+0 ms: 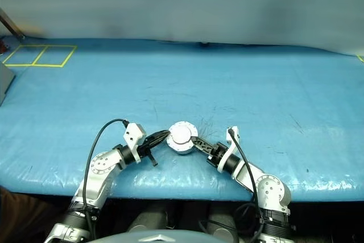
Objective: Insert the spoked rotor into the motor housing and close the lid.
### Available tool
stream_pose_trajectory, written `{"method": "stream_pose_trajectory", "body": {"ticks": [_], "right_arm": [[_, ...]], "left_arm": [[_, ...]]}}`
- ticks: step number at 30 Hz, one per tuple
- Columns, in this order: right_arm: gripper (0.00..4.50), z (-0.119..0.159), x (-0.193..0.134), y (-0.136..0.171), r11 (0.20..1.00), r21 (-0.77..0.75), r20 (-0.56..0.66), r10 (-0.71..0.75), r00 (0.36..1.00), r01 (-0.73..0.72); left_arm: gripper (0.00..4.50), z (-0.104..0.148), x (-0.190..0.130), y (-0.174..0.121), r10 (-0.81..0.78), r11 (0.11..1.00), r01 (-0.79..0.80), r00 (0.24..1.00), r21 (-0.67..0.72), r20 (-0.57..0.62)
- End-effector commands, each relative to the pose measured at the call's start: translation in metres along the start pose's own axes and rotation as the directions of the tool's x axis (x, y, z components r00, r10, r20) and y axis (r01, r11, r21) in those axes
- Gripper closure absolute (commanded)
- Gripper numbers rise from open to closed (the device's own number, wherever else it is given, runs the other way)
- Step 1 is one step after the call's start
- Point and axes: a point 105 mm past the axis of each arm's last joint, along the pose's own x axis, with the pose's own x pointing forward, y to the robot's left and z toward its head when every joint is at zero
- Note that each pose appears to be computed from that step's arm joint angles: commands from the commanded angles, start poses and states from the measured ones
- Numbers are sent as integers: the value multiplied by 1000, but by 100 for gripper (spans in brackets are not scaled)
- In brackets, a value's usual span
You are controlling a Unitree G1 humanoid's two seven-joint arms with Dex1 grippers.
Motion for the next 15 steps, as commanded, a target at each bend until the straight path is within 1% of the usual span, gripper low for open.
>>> {"method": "stream_pose_trajectory", "body": {"ticks": [1,7,10,13,15], "right_arm": [[334,-3,4,8,999,8,-13,36,999,-36],[335,-2,4,7,1000,12,-9,29,1000,-28],[335,0,4,6,1000,12,6,23,1000,-23],[335,11,3,8,998,45,70,37,997,-41],[335,22,2,13,994,78,137,66,988,-77]], "left_arm": [[450,-8,1,-7,-24,1000,24,999,-8,-30],[450,-6,1,-6,-16,1000,16,1000,-7,-19],[450,2,3,0,32,999,-31,999,-29,24],[450,12,6,12,131,985,-120,988,-121,84],[450,20,6,24,233,951,-197,963,-237,134]]}}
